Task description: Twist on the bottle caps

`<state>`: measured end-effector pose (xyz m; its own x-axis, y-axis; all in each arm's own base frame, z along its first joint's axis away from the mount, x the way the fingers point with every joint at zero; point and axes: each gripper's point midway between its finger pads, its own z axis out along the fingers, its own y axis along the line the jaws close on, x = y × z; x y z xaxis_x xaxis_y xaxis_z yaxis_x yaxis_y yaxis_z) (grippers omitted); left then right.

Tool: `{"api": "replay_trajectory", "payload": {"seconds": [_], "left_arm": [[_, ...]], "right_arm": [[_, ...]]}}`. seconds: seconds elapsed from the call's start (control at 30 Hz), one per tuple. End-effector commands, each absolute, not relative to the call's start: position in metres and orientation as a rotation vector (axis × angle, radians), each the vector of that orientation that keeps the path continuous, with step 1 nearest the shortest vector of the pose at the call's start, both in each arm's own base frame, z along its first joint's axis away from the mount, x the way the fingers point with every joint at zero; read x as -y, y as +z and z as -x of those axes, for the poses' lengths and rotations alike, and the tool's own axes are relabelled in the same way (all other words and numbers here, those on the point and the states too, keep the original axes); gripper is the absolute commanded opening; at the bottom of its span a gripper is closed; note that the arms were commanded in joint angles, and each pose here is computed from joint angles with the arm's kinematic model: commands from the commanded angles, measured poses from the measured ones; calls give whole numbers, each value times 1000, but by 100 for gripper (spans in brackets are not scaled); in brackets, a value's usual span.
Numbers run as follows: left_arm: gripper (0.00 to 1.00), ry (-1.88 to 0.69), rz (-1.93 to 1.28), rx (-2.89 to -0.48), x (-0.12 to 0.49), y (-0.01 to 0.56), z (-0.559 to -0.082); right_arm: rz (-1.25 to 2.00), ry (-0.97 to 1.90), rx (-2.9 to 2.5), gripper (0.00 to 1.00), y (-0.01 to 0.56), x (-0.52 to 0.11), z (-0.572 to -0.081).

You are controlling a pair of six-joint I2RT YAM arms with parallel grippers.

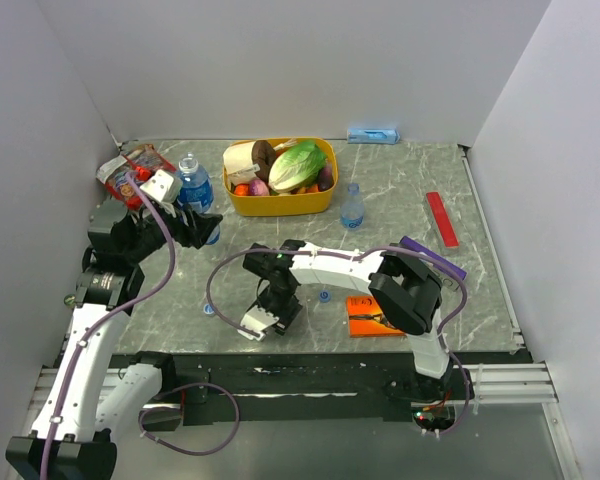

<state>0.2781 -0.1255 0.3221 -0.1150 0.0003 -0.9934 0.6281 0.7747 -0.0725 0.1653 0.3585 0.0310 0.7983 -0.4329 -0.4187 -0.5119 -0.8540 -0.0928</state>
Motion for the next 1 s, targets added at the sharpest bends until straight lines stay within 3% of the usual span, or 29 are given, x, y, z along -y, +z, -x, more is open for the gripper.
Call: {"api": "replay_trajectory", "payload": {"seconds": [0.0, 0.5, 0.97], "left_arm": [[6, -594, -515, -1575, 128, 329, -278], [6, -599, -512, -1595, 127, 319, -279], [7, -599, -512, -1595, 127, 316, -280]], "right_arm": [[2798, 605, -721, 57, 31, -355, -156], [2755, 641, -796, 49, 26, -363, -150], [2777, 616, -832, 48, 19, -357, -152]]}}
